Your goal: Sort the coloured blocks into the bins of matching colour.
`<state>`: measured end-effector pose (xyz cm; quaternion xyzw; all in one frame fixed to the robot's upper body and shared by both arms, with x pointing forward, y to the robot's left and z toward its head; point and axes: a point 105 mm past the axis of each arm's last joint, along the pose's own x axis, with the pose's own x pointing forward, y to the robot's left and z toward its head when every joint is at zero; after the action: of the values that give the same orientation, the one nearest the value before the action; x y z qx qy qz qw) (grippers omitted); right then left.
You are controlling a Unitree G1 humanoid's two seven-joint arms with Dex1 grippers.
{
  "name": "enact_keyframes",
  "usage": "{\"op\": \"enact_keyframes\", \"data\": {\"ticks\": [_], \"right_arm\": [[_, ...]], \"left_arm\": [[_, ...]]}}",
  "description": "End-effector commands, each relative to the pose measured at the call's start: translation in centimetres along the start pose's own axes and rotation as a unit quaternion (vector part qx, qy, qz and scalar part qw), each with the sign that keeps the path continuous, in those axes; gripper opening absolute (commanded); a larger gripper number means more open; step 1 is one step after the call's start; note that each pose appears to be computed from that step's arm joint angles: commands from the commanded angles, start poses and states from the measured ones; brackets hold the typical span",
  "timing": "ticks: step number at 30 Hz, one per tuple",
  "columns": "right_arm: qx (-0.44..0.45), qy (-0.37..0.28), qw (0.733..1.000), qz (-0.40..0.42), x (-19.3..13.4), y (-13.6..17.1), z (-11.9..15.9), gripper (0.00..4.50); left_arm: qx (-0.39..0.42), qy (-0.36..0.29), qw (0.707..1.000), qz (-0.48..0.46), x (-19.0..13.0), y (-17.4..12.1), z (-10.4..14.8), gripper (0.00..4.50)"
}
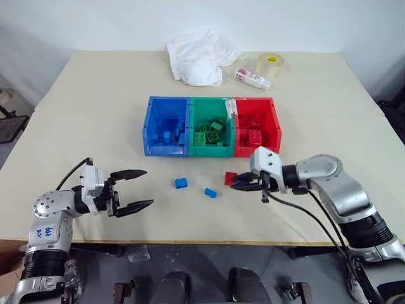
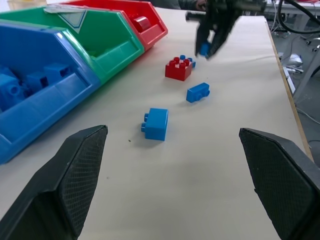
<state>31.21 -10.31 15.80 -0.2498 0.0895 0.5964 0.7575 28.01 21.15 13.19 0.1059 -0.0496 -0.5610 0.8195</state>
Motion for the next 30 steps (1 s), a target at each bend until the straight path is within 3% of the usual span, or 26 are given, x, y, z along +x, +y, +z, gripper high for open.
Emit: {"op": "enact_keyframes", "data": {"ticks": [1, 10, 17, 22, 29, 30], "right_arm": [[-0.035, -0.06, 0.997, -0.018, 0.1, -1.3, 3.5, 0.29], [-0.086, -0.16, 0.979, -0.092, 6.0, -7.8, 12.0, 0.29], [-0.07, -0.217, 0.967, -0.114, 11.2, -8.8, 16.3, 0.29], [-0.052, -0.226, 0.963, -0.137, 13.1, -8.9, 17.0, 1.95], [-0.069, -0.254, 0.957, -0.119, 11.9, -8.7, 17.2, 4.39], [-0.074, -0.256, 0.957, -0.112, 11.5, -8.7, 17.0, 4.39]], "left_arm": [[0.021, -0.015, 1.0, 0.005, -0.1, 0.4, 1.0, 4.5], [0.026, -0.012, 1.0, -0.001, -0.1, 0.4, 1.1, 4.5], [0.036, -0.015, 0.999, 0.0, 0.2, 0.4, 1.3, 4.5], [0.042, -0.018, 0.999, 0.003, 0.3, 0.2, 1.3, 4.5], [0.041, -0.02, 0.999, 0.003, 0.4, 0.0, 1.1, 4.5], [0.041, -0.021, 0.999, 0.003, 0.5, 0.0, 1.1, 4.5]]}}
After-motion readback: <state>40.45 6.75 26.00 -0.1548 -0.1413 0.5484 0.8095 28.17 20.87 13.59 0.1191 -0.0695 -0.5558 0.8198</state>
